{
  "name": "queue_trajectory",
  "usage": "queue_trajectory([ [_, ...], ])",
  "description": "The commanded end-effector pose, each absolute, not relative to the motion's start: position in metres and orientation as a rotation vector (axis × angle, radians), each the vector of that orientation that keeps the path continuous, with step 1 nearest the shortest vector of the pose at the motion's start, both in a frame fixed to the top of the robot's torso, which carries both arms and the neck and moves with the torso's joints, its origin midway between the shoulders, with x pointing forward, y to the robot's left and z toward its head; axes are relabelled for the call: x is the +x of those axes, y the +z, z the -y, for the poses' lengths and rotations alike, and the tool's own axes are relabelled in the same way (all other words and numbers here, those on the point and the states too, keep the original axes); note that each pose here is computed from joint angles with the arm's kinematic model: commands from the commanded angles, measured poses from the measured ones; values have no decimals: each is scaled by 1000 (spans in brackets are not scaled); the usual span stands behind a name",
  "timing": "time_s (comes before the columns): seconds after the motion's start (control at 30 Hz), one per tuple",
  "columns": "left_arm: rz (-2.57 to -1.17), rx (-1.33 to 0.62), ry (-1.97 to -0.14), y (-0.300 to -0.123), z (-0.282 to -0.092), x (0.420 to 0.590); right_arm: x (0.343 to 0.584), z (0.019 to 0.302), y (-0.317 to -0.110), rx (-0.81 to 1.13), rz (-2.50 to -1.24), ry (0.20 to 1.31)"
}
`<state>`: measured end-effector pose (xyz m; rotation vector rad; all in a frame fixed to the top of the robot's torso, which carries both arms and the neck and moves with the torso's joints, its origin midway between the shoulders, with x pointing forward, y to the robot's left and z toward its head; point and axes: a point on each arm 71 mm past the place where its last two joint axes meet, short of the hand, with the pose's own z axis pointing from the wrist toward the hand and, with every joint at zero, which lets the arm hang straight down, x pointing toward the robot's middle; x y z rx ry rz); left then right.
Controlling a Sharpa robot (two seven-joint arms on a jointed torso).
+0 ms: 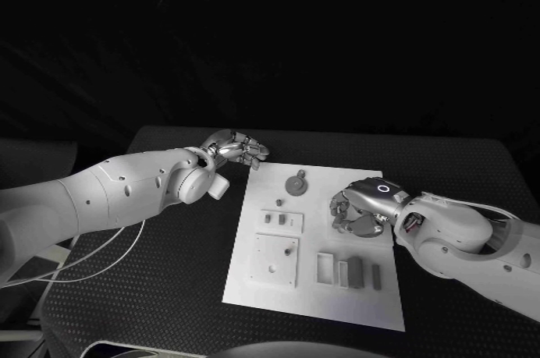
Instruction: Assemble the parts on the task board
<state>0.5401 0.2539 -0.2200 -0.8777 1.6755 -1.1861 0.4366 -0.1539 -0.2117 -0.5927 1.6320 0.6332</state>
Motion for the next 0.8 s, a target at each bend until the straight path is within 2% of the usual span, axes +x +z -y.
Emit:
queue_trajectory([
  [0.03, -1670, -873, -1206, -219, -253, 540, 433, 148, -200, -585, -1566, 699],
  [0.17, -1670, -873, -1206, -219, -252, 541, 428, 143, -194, -583, -1541, 731],
  [0.43, -1669, -873, -1205, -219, -253, 541, 422, 122, -193, -577, -1537, 827],
  [0.63, -1666, -872, -1203, -219, -252, 543, 406, 94, -210, -583, -1566, 935],
  [0.8, -1667, -870, -1207, -219, -249, 543, 397, 75, -225, -602, -1588, 983],
])
